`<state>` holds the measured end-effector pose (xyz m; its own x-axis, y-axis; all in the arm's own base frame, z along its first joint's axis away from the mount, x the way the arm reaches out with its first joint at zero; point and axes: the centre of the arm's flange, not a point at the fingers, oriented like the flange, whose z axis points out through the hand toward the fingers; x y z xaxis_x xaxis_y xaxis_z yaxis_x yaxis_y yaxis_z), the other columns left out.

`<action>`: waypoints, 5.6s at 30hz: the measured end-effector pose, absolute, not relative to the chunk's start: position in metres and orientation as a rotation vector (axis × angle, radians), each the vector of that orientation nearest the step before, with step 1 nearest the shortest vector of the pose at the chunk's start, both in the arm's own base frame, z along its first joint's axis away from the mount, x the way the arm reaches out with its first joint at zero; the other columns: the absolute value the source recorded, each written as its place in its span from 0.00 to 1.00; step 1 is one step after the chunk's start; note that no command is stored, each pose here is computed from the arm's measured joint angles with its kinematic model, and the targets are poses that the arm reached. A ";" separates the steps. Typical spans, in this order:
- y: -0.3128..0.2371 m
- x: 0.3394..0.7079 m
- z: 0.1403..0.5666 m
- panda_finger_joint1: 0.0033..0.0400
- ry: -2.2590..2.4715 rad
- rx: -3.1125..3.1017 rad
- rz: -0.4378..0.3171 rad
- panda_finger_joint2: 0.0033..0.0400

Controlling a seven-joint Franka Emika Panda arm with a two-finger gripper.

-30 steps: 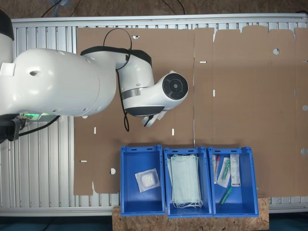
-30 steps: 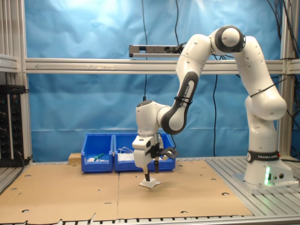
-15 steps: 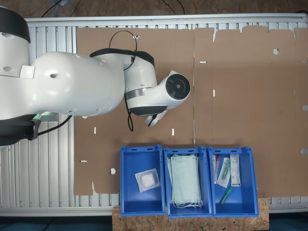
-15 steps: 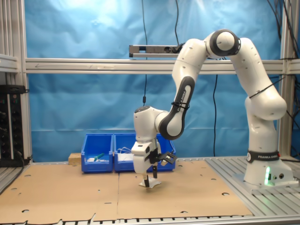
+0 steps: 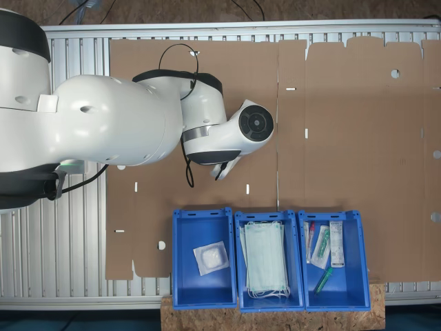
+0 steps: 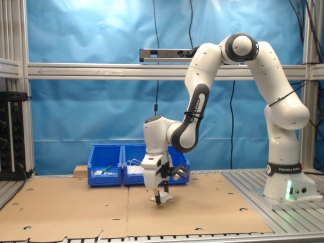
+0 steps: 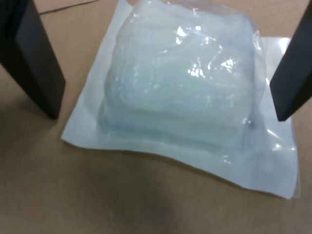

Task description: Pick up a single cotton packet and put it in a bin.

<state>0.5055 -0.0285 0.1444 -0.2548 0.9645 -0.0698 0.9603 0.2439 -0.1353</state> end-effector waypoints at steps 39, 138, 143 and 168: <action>-0.029 0.507 0.145 1.00 -2.477 -1.876 0.230 1.00; -0.024 0.514 0.163 0.06 -2.520 -1.869 0.198 0.06; -0.019 0.520 0.186 0.06 -2.551 -1.878 0.173 0.06; -0.066 0.497 0.316 0.06 -2.519 -2.076 0.189 0.06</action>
<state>0.4970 -0.0655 0.3162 -0.1890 0.9669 -0.1714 0.9816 0.1906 -0.0074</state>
